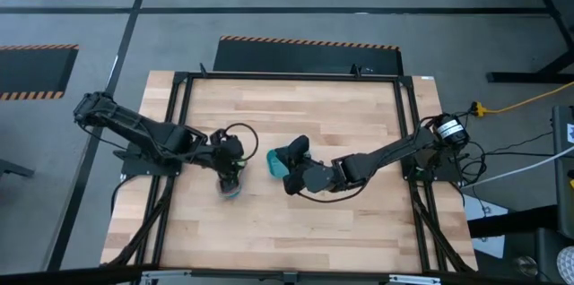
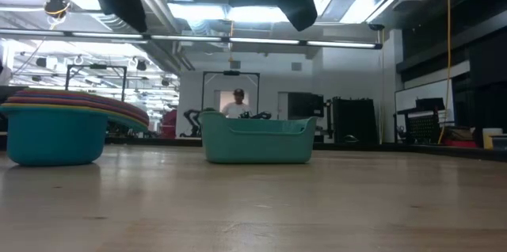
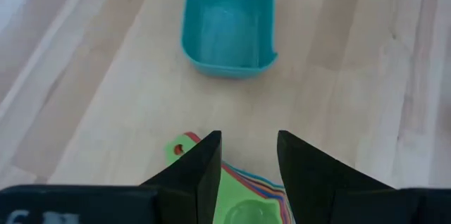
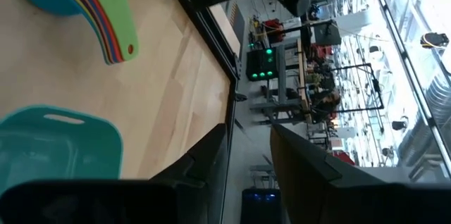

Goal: Nest measuring cups in basket
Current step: Put the stacked measuring cups into the green bin

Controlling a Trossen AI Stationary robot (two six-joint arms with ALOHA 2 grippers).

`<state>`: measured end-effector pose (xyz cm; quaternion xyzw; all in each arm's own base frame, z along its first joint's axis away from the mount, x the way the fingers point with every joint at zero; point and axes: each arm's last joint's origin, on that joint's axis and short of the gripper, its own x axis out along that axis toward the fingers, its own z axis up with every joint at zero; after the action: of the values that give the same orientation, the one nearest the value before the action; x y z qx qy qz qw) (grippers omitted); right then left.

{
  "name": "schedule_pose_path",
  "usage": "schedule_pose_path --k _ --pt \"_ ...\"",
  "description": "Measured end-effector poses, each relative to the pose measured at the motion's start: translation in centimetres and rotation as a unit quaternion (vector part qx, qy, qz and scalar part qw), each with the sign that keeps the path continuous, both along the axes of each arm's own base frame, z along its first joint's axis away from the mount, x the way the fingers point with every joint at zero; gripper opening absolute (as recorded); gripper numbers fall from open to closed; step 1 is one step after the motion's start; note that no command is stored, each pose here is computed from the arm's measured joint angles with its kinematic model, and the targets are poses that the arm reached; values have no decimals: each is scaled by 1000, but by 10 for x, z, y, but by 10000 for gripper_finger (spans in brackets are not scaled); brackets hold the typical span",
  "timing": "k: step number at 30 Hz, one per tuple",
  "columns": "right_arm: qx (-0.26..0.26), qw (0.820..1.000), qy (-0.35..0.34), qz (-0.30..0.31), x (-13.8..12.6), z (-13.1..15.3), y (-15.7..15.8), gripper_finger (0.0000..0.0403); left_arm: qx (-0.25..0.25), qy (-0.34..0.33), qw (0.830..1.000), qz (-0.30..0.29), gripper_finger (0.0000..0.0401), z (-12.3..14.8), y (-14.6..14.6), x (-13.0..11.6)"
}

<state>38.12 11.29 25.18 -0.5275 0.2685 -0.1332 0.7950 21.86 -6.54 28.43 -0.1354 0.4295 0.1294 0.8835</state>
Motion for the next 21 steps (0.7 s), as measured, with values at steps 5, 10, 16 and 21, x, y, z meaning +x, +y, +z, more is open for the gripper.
schedule_pose_path --k 5,10,16,21 --pt "-1 1000 2 0 0 0 0 115 -21 10 999 -22 133 0 0 0" --pt "-1 1000 3 0 0 -1 0 115 -21 13 999 -38 133 -1 -1 0" --pt "-1 1000 3 0 0 -1 0 115 -20 13 999 -43 133 -1 -3 -1" --pt "-1 1000 3 0 0 -1 0 115 1 7 999 -33 133 0 -4 -1"
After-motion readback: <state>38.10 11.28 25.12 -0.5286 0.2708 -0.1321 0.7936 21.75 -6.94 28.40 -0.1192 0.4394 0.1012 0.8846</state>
